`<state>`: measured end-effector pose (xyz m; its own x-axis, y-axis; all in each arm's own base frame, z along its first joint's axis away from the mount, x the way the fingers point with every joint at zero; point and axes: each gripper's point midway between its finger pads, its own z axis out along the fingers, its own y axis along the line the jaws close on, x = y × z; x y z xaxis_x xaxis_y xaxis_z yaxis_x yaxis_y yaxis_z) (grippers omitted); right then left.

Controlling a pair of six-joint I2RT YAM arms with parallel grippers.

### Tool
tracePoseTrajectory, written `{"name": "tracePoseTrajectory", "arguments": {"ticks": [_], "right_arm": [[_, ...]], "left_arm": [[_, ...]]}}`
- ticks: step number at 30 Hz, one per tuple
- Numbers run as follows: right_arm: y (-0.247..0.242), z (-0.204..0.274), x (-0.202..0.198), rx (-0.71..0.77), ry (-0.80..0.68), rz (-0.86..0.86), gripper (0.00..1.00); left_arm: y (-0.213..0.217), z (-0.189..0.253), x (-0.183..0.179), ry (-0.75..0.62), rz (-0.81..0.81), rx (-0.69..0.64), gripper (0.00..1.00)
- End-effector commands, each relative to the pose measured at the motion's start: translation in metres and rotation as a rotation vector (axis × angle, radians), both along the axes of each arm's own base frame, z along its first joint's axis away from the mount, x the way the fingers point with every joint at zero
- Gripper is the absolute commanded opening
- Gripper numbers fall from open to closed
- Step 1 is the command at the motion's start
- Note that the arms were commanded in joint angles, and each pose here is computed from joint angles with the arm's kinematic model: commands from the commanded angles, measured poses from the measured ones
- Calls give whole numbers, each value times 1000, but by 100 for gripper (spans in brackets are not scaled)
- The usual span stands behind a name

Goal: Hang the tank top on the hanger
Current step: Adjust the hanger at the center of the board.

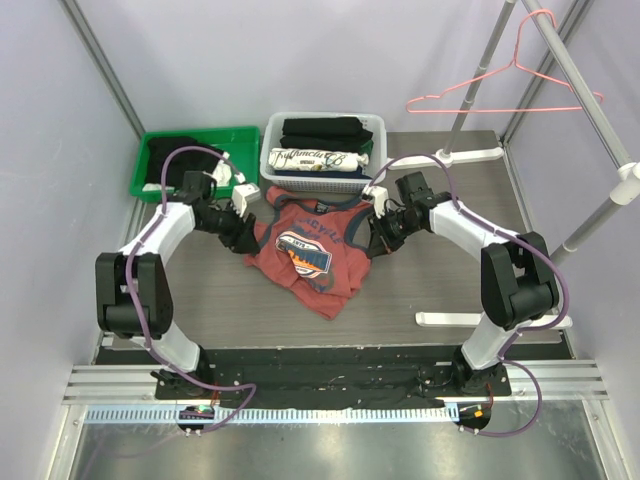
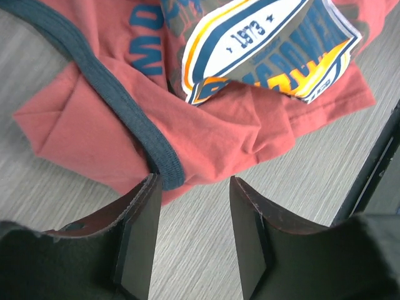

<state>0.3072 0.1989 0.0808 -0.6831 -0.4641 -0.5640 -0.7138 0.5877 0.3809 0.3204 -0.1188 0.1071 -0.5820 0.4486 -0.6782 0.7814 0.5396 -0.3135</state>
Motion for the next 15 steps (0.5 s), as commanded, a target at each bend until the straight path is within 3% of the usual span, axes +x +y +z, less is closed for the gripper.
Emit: {"name": "tracePoseTrajectory", "arguments": {"ticks": [1,6,15], "right_arm": [[0,13,5,1,-58,9,1],[0,13,3,6,-57,10,1],[0,11,2,6,-54,8,1]], "left_arm": [[-2,-15,1,47,-24,-19,52],[-3,-24,7,59,-20,-20,50],[-6,-26,2,78,-28,-47,33]]}}
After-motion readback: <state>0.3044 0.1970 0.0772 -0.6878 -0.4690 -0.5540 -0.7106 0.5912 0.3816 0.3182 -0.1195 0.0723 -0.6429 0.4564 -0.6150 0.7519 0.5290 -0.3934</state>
